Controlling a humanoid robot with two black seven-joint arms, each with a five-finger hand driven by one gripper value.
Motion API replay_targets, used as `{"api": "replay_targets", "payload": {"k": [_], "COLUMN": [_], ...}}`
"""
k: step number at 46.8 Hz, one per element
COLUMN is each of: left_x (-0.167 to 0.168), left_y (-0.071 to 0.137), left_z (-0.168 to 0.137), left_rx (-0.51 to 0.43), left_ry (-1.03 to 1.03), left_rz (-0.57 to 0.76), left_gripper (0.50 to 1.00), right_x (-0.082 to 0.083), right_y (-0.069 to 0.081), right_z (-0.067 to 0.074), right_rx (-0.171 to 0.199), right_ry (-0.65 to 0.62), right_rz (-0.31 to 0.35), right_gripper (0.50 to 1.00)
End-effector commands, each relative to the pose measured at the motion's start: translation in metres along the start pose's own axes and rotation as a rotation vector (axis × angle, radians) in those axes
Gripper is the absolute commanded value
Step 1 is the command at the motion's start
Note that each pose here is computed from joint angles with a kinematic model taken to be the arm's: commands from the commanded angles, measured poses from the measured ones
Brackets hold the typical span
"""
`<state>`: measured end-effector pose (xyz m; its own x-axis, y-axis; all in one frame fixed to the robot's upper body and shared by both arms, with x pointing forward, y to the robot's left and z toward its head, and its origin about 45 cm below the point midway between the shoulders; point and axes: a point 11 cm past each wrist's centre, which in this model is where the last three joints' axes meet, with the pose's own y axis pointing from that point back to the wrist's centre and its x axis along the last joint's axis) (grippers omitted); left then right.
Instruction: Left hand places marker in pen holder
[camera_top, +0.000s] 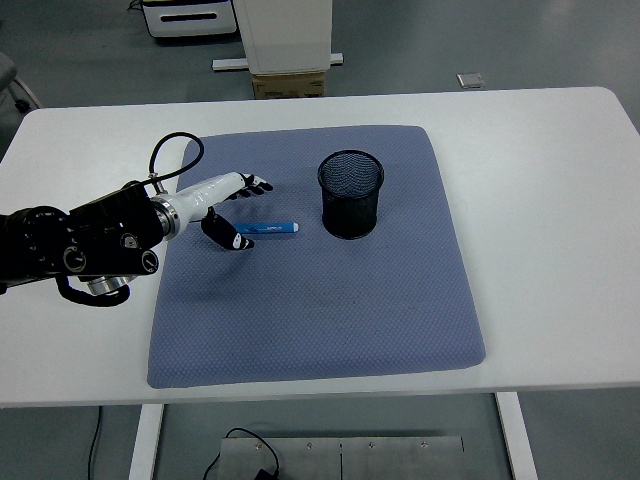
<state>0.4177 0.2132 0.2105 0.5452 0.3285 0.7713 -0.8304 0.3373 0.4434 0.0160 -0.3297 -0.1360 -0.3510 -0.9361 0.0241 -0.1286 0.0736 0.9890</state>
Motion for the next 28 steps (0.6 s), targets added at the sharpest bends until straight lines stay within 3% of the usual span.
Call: {"api": "replay_targets", "payload": {"k": [1,9,17,28], "left_x": [-0.001,0.0014,0.0008,-0.0013], "left_y": [-0.0001,-0.0022,-0.003,-0.0033], "left_z": [-0.0001,-0.001,-0.0003,-0.0003], "left_rx": [0.0,0.002,-0.002,-0.002], "left_ry": [-0.003,-0.014,-0.026,-0.027], "left_rz": [-0.005,0.001,-0.002,-0.012], "left_gripper": [0.821,0.81,0.725,0.71], "right_x": [0.0,0.0,0.0,0.0], "right_y": [0.0,0.0,0.0,0.0], "right_z": [0.0,0.0,0.0,0.0], "right_rx": [0.0,0.0,0.0,0.0], "right_ry": [0.0,0.0,0.0,0.0], "right_rz": [0.0,0.0,0.0,0.0], "right_gripper": [1.0,1.0,1.0,1.0]}}
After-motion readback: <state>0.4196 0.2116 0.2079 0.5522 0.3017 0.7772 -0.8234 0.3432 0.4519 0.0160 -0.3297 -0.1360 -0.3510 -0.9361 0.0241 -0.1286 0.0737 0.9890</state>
